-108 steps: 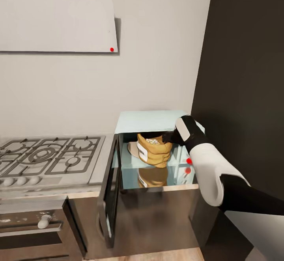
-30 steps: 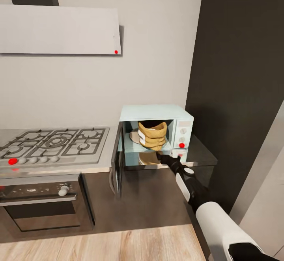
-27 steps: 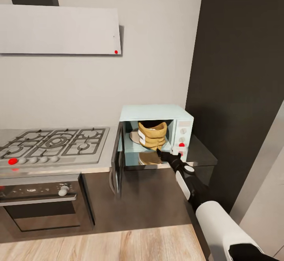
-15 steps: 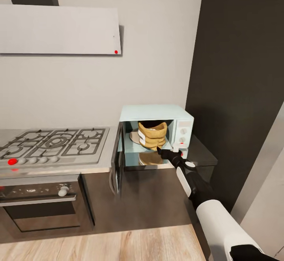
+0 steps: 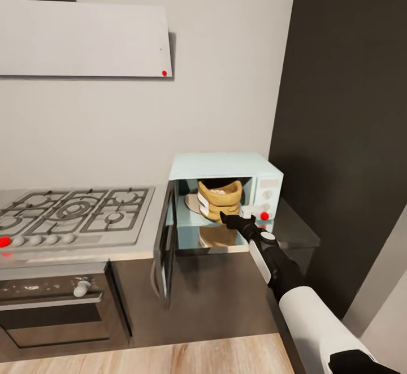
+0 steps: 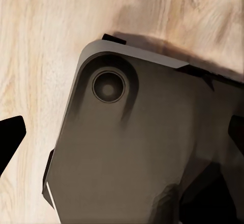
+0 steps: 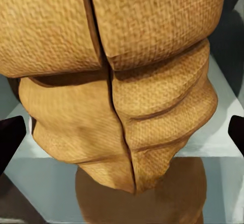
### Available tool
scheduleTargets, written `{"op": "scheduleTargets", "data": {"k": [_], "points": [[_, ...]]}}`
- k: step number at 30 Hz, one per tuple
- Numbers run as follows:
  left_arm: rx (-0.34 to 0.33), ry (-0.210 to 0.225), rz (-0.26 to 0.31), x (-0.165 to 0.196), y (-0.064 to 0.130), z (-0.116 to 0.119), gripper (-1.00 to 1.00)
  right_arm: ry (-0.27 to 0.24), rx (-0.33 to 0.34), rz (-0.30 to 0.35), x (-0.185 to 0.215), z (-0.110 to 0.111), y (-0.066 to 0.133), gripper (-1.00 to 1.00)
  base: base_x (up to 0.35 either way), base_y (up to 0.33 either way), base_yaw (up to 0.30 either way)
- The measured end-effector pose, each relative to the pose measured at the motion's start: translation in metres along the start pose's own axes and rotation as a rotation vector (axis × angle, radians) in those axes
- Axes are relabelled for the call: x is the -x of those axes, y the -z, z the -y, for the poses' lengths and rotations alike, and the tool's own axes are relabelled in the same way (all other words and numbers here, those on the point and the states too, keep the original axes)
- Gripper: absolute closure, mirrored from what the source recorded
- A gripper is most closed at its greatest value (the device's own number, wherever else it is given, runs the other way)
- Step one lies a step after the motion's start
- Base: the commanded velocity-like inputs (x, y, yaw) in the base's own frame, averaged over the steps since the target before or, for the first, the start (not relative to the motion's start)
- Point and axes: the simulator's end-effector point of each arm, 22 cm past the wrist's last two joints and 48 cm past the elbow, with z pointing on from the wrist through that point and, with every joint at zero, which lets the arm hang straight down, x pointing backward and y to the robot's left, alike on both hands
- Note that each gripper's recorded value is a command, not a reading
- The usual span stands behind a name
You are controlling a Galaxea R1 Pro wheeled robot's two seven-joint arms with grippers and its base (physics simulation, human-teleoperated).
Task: In the kitchen, take the popcorn bag from the countertop, put it into the microwave, and heat it until the popcorn is cooked so the cooked popcorn ends up inside the bag.
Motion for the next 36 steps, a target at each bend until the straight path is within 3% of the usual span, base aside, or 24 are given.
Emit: {"op": "scheduleTargets", "data": {"k": [22,30,31,36], "points": [[0.000,0.001,0.000,0.000,0.000,0.000,-1.00,-0.001,0.020,-0.008,-0.005,-0.004,0.000,-1.00,0.157,0.000,0.000],[0.000,0.001,0.000,0.000,0.000,0.000,-1.00,-0.003,0.153,-0.009,-0.006,-0.034,0.002,-1.00,0.157,0.000,0.000],[0.000,0.001,0.000,0.000,0.000,0.000,-1.00,-0.004,0.195,-0.008,-0.006,-0.043,0.004,-1.00,0.156,0.000,0.000],[0.000,0.001,0.000,0.000,0.000,0.000,-1.00,-0.005,0.222,-0.009,-0.007,-0.048,0.005,-1.00,0.155,0.000,0.000]]}}
